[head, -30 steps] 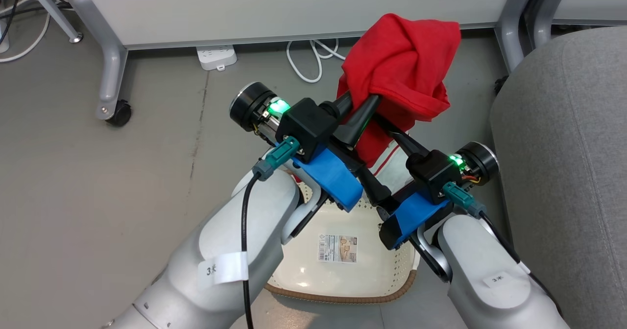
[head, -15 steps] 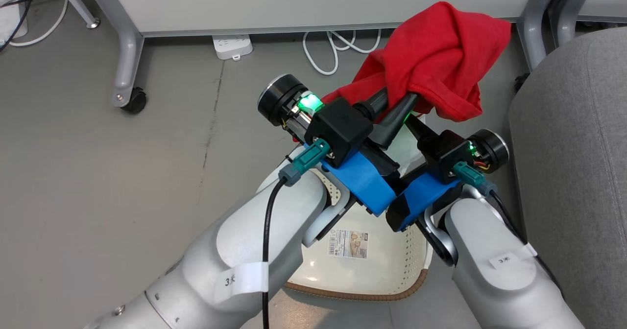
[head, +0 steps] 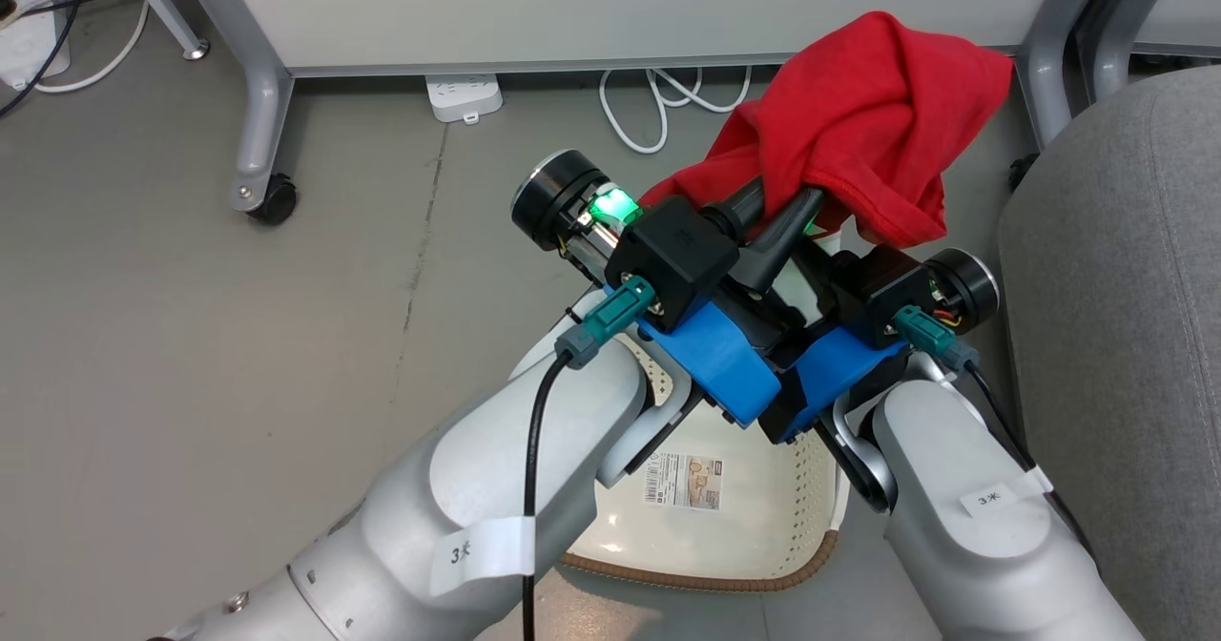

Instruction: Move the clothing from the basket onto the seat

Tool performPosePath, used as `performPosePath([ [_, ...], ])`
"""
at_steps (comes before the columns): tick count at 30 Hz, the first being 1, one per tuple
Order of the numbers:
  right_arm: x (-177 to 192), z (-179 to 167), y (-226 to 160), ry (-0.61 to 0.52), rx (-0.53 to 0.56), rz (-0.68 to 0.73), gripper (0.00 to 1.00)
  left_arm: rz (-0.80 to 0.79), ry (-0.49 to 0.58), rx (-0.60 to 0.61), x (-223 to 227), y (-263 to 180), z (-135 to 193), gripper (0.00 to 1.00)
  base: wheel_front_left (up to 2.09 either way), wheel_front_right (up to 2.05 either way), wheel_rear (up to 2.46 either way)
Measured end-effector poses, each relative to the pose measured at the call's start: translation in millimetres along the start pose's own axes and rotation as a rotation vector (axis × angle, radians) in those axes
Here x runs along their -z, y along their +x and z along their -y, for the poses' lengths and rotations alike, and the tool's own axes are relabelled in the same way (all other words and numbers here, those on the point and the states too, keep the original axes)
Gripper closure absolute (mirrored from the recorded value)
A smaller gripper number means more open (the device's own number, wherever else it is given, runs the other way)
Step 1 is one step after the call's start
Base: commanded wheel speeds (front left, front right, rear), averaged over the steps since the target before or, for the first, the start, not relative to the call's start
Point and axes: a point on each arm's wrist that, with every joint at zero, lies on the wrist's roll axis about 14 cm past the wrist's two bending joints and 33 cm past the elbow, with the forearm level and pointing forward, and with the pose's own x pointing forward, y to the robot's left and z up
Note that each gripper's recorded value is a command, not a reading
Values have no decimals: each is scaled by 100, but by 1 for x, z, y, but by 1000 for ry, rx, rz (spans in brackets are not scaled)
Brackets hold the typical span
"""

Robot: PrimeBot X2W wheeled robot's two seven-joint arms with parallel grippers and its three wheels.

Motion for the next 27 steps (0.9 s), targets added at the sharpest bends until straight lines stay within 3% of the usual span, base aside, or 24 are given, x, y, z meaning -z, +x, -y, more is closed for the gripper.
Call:
performPosePath([
  [27,5,-2,-3,-2,-5,-20,100,5,3,-7,-2,1,0,100,0,0,0],
])
